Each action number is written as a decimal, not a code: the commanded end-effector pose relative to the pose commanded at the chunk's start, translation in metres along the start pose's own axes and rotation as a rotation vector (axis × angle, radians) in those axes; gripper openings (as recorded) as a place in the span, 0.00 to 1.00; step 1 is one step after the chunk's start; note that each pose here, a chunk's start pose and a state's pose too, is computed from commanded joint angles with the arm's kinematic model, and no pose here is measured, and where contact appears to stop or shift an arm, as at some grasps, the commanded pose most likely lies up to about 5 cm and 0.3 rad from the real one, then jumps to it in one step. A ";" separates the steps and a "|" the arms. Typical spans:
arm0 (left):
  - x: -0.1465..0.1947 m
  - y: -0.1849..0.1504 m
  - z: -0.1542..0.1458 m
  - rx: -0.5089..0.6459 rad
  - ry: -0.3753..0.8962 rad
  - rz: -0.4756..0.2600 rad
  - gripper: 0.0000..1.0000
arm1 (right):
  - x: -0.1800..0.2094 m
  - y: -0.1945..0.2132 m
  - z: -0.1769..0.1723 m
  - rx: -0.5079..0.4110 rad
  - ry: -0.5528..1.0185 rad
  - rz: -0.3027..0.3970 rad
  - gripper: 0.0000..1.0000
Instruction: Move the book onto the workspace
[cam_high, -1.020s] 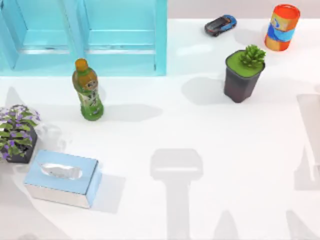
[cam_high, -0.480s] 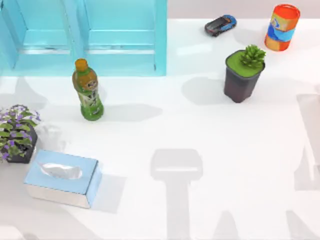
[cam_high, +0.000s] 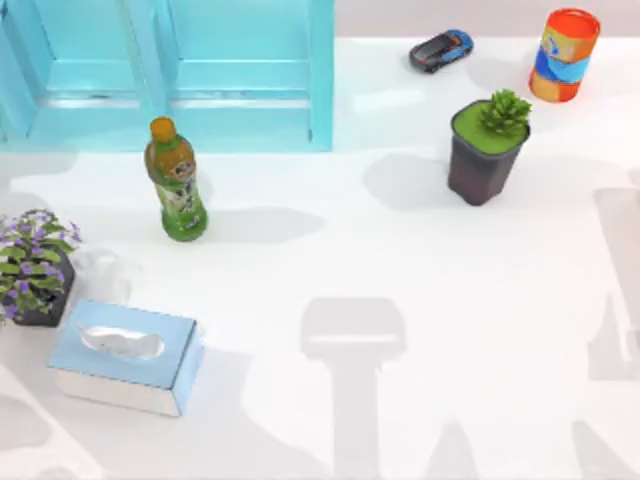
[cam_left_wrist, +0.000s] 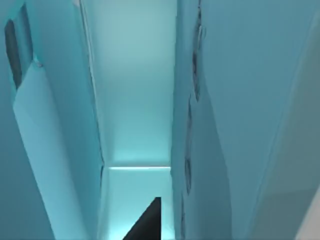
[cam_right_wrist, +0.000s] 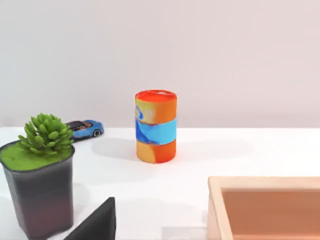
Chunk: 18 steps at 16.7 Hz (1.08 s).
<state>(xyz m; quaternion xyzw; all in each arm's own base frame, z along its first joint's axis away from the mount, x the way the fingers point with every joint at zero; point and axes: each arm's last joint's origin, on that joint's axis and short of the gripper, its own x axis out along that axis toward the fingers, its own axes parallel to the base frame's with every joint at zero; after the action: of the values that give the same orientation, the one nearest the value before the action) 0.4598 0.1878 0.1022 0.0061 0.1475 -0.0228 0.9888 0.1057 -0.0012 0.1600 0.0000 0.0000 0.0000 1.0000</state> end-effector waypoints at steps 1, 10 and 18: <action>0.002 0.001 -0.001 0.000 -0.001 0.000 1.00 | 0.000 0.000 0.000 0.000 0.000 0.000 1.00; 0.002 0.001 -0.001 0.000 -0.001 0.000 0.62 | 0.000 0.000 0.000 0.000 0.000 0.000 1.00; 0.002 0.001 -0.001 0.000 -0.001 0.000 0.02 | 0.000 0.000 0.000 0.000 0.000 0.000 1.00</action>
<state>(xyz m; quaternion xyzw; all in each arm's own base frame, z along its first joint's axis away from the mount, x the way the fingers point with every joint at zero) 0.4611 0.1885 0.1009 0.0062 0.1472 -0.0227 0.9888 0.1057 -0.0012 0.1600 0.0000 0.0000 0.0000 1.0000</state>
